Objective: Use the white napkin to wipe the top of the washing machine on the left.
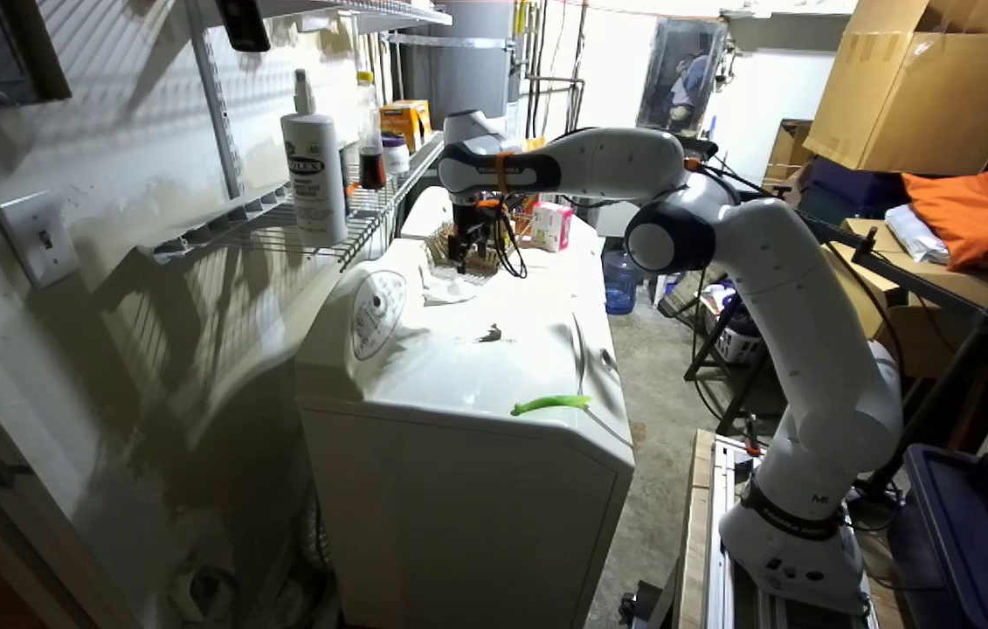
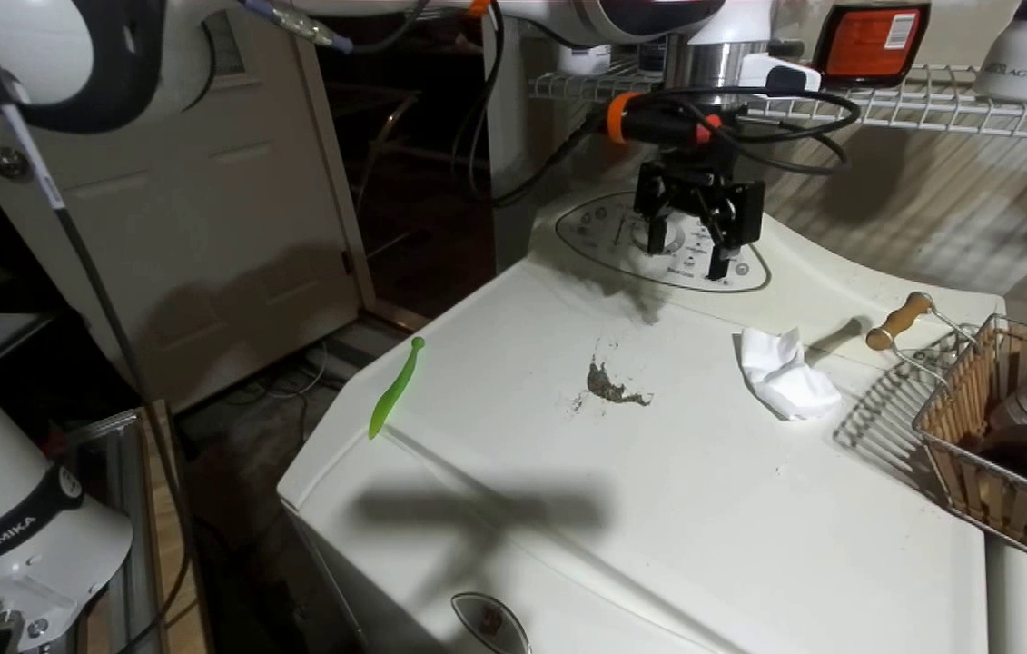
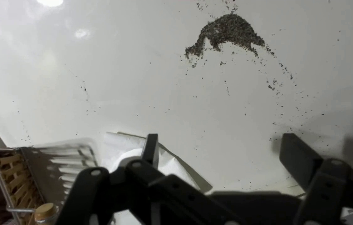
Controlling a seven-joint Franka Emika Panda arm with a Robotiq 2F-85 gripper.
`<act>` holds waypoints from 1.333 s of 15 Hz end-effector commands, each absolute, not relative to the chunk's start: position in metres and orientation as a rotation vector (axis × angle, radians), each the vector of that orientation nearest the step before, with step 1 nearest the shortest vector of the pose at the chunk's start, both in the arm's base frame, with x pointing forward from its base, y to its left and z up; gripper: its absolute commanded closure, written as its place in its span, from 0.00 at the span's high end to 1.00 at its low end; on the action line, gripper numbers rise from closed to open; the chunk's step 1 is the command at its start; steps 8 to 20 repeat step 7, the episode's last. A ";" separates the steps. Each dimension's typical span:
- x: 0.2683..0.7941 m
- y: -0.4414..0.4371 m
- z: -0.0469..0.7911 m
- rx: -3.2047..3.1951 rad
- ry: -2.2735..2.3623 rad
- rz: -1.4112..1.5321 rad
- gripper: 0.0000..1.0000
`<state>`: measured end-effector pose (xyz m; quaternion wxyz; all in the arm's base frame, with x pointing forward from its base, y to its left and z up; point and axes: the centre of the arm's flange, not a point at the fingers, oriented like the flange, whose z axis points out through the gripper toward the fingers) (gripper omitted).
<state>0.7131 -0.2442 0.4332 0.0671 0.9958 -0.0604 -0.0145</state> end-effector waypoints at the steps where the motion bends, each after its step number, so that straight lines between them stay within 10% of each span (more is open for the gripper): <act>1: 0.636 -0.225 0.441 3.044 -0.071 -0.059 1.00; 2: 0.702 -0.244 0.442 3.013 -0.129 -0.045 1.00; 20: 0.699 -0.244 0.441 3.017 -0.127 -0.054 1.00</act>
